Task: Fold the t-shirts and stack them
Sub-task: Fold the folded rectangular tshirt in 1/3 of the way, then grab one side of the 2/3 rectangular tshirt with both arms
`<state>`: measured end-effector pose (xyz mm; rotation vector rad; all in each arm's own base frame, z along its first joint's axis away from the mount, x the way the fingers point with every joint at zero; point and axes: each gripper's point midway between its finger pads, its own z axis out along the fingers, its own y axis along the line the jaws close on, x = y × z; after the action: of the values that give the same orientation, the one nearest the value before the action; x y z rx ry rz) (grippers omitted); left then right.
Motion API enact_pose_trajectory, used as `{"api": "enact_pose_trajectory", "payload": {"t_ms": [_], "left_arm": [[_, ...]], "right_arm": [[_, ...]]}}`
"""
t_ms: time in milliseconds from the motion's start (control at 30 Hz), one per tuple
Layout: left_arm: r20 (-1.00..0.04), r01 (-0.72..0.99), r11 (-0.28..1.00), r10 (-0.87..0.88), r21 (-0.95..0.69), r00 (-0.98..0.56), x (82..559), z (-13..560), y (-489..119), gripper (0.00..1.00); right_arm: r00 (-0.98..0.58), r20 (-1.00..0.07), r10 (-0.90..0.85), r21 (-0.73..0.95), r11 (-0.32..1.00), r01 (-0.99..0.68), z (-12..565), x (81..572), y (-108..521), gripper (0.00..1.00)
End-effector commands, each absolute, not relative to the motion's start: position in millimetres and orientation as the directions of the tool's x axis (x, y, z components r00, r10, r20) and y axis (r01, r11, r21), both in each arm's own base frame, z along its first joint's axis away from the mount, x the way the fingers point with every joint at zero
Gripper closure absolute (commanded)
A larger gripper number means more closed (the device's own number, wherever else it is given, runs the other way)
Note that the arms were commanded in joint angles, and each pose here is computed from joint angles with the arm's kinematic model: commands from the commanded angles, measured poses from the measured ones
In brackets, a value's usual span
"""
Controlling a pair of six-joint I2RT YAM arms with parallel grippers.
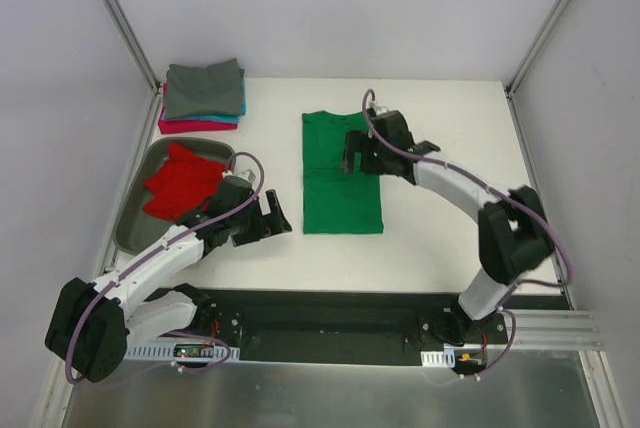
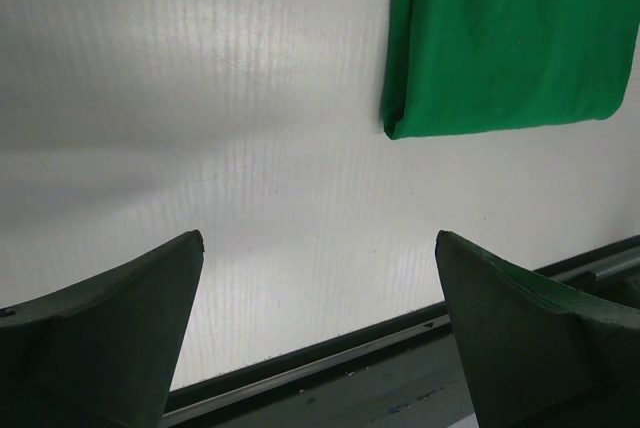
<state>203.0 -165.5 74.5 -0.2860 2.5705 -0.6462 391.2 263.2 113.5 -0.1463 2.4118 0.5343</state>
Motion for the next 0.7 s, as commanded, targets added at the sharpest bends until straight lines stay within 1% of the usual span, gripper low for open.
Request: {"api": "enact_pose_trajectory", "payload": {"t_ms": [0, 133, 200, 300, 367, 467, 500, 600, 633, 667], "left_arm": [[-0.359, -0.037, 0.793, -0.316, -0.608, -0.878, 211, 84, -193, 0.01], [-0.331, -0.034, 0.769, -0.315, -0.638, -0.890, 222, 81, -210, 0.01], [-0.308, -0.035, 0.765, -0.300, -0.643, -0.903, 228, 75, -218, 0.02], [-0.256, -0.042, 0.765, -0.267, -0.643, -0.929, 233, 66, -229, 0.13], [-0.221, -0.060, 0.770, -0.256, -0.635, -0.941, 232, 56, -232, 0.23], [-0.206, -0.083, 0.787, -0.260, -0.611, -0.943, 233, 43, -230, 0.24], [-0.198, -0.089, 0.789, -0.260, -0.608, -0.945, 233, 40, -231, 0.25], [-0.152, -0.112, 0.787, -0.253, -0.606, -0.955, 228, 30, -234, 0.36], [-0.142, -0.122, 0.789, -0.256, -0.602, -0.956, 227, 27, -234, 0.42], [-0.151, -0.111, 0.782, -0.254, -0.613, -0.955, 230, 28, -238, 0.45]], "right_arm": [[-0.771, -0.632, 0.081, 0.383, 0.897, -0.219, 133, 328, 236, 0.04], [-0.817, -0.551, 0.170, 0.443, 0.889, -0.114, 105, 268, 208, 0.04], [-0.820, -0.523, 0.233, 0.484, 0.873, -0.061, 95, 252, 201, 0.04], [-0.787, -0.531, 0.314, 0.534, 0.845, -0.023, 85, 245, 194, 0.04], [-0.767, -0.532, 0.360, 0.549, 0.836, 0.011, 81, 244, 189, 0.04], [-0.763, -0.532, 0.367, 0.547, 0.837, 0.020, 76, 239, 184, 0.04], [-0.747, -0.548, 0.376, 0.532, 0.846, 0.036, 75, 241, 179, 0.04], [-0.744, -0.547, 0.384, 0.522, 0.851, 0.056, 71, 242, 175, 0.04], [-0.748, -0.543, 0.381, 0.517, 0.854, 0.060, 68, 241, 175, 0.04], [-0.748, -0.539, 0.388, 0.518, 0.853, 0.069, 67, 241, 175, 0.04]]}}
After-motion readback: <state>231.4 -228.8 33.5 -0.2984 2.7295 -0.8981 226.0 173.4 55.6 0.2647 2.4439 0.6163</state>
